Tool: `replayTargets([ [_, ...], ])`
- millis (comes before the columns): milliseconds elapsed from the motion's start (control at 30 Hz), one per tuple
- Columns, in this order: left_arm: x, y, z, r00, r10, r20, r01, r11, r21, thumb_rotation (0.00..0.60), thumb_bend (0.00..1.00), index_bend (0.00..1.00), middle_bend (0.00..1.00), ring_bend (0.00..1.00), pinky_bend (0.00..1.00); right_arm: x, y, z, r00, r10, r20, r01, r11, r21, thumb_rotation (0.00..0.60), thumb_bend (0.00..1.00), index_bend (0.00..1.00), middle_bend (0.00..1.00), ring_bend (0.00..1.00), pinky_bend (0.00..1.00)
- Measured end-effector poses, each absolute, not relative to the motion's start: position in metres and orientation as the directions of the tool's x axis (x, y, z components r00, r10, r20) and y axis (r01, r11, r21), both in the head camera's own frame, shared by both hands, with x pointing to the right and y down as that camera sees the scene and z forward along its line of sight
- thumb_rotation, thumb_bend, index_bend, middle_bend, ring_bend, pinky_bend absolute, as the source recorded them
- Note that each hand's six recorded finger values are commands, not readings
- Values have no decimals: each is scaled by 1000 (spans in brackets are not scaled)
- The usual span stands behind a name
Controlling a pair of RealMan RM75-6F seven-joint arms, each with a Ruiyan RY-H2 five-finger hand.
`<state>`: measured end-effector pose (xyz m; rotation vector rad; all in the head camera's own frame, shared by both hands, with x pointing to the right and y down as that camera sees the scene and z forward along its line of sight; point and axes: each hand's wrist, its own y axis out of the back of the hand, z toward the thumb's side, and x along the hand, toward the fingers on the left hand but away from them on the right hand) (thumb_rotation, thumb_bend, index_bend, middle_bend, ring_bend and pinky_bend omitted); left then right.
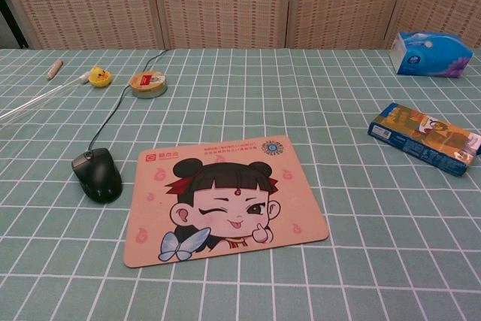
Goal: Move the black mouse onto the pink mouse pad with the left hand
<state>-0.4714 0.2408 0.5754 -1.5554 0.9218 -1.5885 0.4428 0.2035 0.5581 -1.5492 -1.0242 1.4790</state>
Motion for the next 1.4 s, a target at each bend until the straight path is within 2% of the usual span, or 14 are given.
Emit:
replayTargets([
  [300, -469, 243, 580, -4, -868, 497, 3, -497, -868, 600, 389, 464, 303, 303, 443, 441, 203, 554, 13, 919, -394, 63, -394, -917, 600, 278, 389, 468, 395, 404],
  [500, -458, 234, 584, 45, -864, 501, -39, -503, -863, 600, 389, 438, 303, 300, 426, 440, 197, 554, 19, 920, -391, 79, -392, -917, 600, 280, 389, 468, 396, 408],
  [533, -456, 231, 585, 58, -862, 504, -41, -507, -861, 600, 389, 404, 303, 301, 433, 440, 197, 555, 20, 919, -393, 81, -393, -916, 600, 280, 389, 468, 396, 408],
  [600, -450, 223, 586, 96, -855, 509, -38, -514, -857, 600, 389, 273, 303, 328, 514, 441, 195, 556, 17, 918, -397, 82, -397, -914, 600, 280, 389, 468, 396, 408],
  [633, -446, 219, 586, 120, -852, 510, -34, -517, -855, 600, 389, 183, 303, 371, 587, 442, 195, 556, 16, 917, -398, 82, -398, -914, 600, 280, 389, 468, 396, 408],
  [700, -440, 213, 586, 161, -844, 512, -24, -522, -853, 600, 389, 69, 306, 462, 700, 443, 195, 555, 13, 919, -395, 84, -394, -915, 600, 280, 390, 468, 396, 408],
  [800, -430, 204, 586, 238, -823, 516, 4, -530, -848, 600, 383, 23, 403, 616, 842, 444, 193, 552, 8, 923, -384, 88, -383, -920, 600, 280, 390, 468, 396, 408],
  [867, -423, 199, 587, 292, -802, 521, 34, -536, -844, 600, 358, 36, 590, 760, 949, 445, 193, 549, 5, 927, -374, 91, -373, -923, 600, 280, 391, 468, 396, 408],
  [967, -416, 196, 589, 354, -758, 548, 88, -557, -826, 600, 307, 76, 810, 914, 1000, 447, 193, 546, 1, 931, -366, 96, -364, -926, 600, 280, 393, 468, 396, 408],
  [1067, -409, 196, 592, 404, -703, 585, 143, -583, -800, 600, 267, 107, 945, 997, 1000, 447, 194, 545, 2, 931, -365, 98, -363, -927, 600, 281, 393, 468, 396, 408],
  [1200, -397, 200, 596, 452, -639, 623, 207, -604, -770, 600, 256, 94, 995, 1000, 1000, 447, 194, 545, 5, 930, -367, 102, -366, -925, 600, 282, 393, 468, 396, 408],
  [1400, -380, 206, 608, 481, -548, 684, 307, -626, -717, 600, 255, 95, 1000, 1000, 1000, 447, 194, 544, 8, 929, -369, 107, -368, -924, 600, 282, 393, 468, 396, 408],
])
